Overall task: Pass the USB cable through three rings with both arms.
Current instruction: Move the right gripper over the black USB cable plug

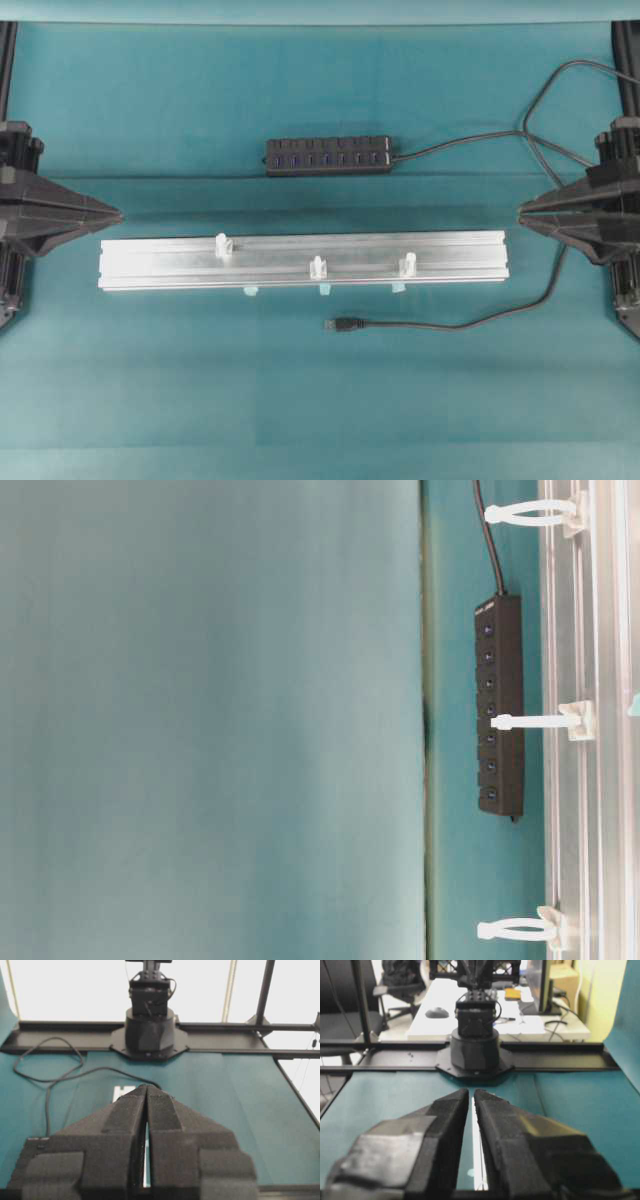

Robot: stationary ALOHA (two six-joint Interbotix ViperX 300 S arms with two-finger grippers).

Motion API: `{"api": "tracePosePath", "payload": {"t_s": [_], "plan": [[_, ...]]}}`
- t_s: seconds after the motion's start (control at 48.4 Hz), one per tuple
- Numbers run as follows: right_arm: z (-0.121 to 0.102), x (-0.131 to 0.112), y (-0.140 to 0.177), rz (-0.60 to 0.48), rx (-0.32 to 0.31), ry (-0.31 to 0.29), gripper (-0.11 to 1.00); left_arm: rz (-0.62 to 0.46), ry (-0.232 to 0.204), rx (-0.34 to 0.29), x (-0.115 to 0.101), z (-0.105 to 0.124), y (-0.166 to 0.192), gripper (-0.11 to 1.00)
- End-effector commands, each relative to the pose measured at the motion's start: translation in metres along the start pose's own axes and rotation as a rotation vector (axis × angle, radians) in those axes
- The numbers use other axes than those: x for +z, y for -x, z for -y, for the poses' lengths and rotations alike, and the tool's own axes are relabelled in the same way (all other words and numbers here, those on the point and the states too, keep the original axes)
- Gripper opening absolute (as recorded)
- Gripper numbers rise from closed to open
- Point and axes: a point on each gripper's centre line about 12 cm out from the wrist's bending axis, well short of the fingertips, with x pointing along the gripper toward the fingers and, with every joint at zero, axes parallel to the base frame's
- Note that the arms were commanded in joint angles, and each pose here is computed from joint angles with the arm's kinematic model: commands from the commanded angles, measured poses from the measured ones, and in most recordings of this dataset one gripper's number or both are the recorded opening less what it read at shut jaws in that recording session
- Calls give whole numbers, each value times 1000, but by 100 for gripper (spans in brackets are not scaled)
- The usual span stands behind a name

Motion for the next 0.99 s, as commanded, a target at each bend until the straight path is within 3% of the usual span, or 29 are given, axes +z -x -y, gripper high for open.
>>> {"api": "tracePosePath", "payload": {"t_s": [0.0, 0.124, 0.207, 0.393, 0.723, 0.971], "plan": [[-2, 12, -5, 26, 8, -28, 0, 4, 31, -20, 21, 4, -9, 2], [2, 24, -18, -40, -24, -186, -5, -79, 50, -18, 35, 4, -19, 2], [1, 26, -29, -130, -27, -224, -9, -143, 43, -17, 39, 4, -22, 2], [-4, 22, -60, -379, -19, -227, -10, -235, 39, -14, 40, 4, -31, 2], [-16, -23, -103, -893, -5, -197, -10, -353, 39, -6, 29, 3, -43, 2], [-16, -51, -124, -1147, -20, -138, -10, -399, 37, -4, 25, 3, -46, 2]]}}
